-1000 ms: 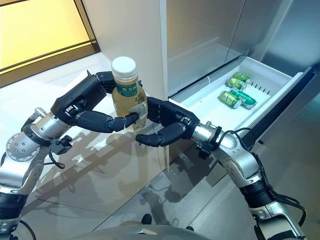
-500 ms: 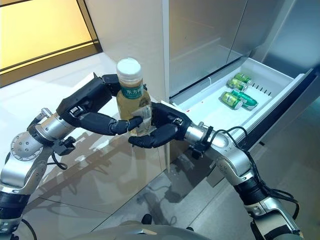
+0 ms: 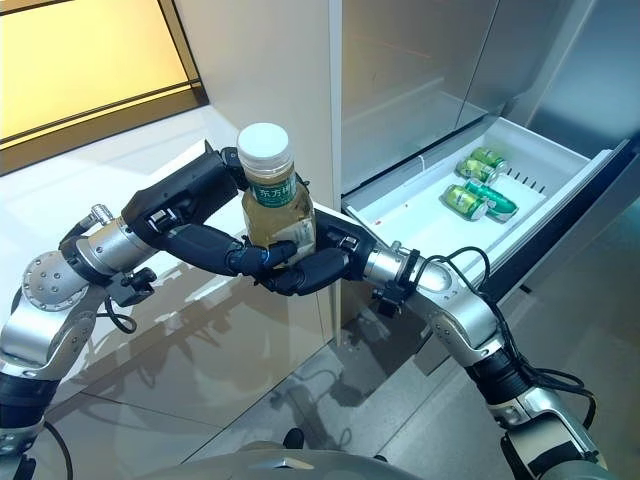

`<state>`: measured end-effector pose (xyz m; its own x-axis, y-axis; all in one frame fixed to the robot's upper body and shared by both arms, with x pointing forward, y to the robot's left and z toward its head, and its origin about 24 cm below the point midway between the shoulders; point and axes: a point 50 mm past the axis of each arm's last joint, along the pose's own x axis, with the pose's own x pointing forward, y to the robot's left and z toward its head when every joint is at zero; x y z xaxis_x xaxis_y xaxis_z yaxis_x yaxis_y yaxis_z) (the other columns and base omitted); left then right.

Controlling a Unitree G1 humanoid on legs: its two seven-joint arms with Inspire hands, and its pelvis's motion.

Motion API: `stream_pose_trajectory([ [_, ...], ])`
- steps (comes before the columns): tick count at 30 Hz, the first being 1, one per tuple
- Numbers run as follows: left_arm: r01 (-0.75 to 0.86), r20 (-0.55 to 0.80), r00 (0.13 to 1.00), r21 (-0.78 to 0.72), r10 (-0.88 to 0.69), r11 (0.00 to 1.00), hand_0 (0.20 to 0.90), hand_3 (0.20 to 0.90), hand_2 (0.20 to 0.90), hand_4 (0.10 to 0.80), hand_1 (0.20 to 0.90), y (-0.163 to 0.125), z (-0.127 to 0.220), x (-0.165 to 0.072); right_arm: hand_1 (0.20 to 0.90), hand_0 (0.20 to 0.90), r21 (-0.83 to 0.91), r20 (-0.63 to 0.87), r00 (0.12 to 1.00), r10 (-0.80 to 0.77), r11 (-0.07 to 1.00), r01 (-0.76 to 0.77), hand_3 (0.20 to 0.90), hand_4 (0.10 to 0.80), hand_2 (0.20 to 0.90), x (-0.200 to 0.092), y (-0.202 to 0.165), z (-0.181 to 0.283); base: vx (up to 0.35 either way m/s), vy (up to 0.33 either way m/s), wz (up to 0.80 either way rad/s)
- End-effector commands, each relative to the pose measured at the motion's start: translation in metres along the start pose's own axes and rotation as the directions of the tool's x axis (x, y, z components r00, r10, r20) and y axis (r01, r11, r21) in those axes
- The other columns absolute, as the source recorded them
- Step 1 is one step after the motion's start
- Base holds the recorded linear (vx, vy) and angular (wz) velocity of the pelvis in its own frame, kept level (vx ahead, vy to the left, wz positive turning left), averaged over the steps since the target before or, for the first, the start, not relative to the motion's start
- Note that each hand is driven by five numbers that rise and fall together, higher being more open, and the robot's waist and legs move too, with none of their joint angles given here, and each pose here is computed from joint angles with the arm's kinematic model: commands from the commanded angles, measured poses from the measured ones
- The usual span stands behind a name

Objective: Put drinks into fridge and close the fridge

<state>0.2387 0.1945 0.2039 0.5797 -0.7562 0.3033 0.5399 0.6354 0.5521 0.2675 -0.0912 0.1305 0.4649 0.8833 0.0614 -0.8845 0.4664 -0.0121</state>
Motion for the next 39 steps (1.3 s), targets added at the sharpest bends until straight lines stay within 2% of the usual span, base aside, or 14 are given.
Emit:
stream_pose_trajectory([
  [1,-0.021,0.396,0.918,0.049,0.0,0.999,0.3,0.2,0.3,0.1,0.3,0.013,0.061,0.022,0.3,0.3,-0.087,0.262,0.953,0.151,0.987,-0.133,0.2,0.1,0.3,0.028,0.018,0.058,0.0,0.0,0.0],
  [6,-0.024,0.391,0.92,0.055,0.0,0.998,0.309,0.211,0.309,0.111,0.309,0.014,0.061,0.021,0.3,0.3,-0.089,0.267,0.952,0.15,0.987,-0.13,0.2,0.1,0.3,0.028,0.017,0.06,0.0,0.0,0.0],
  [7,-0.025,0.388,0.921,0.059,0.0,0.998,0.481,0.411,0.481,0.311,0.481,0.014,0.061,0.021,0.3,0.3,-0.092,0.27,0.952,0.148,0.988,-0.128,0.2,0.1,0.3,0.027,0.017,0.061,0.0,0.0,0.0],
  [8,-0.025,0.389,0.921,0.061,-0.001,0.998,0.587,0.535,0.587,0.435,0.587,0.014,0.061,0.021,0.3,0.3,-0.092,0.272,0.951,0.146,0.988,-0.125,0.2,0.1,0.3,0.027,0.017,0.061,0.0,0.0,0.0],
  [9,-0.027,0.389,0.921,0.064,0.0,0.998,0.9,0.9,0.9,0.8,0.9,0.014,0.062,0.021,0.3,0.3,-0.093,0.274,0.951,0.142,0.988,-0.121,0.2,0.1,0.3,0.027,0.017,0.062,0.0,0.0,0.0],
  [25,-0.033,0.376,0.927,0.088,-0.002,0.996,0.9,0.9,0.9,0.8,0.9,0.021,0.06,0.008,0.3,0.3,-0.149,0.321,0.941,0.11,0.987,-0.065,0.2,0.1,0.3,0.016,0.009,0.075,0.0,0.0,0.0],
  [39,-0.138,0.339,0.936,0.089,0.1,0.987,0.9,0.9,0.9,0.8,0.9,0.033,0.056,-0.01,0.3,0.3,-0.249,0.428,0.9,0.08,0.968,0.032,0.2,0.1,0.3,-0.008,0.0,0.107,0.0,0.0,0.0],
])
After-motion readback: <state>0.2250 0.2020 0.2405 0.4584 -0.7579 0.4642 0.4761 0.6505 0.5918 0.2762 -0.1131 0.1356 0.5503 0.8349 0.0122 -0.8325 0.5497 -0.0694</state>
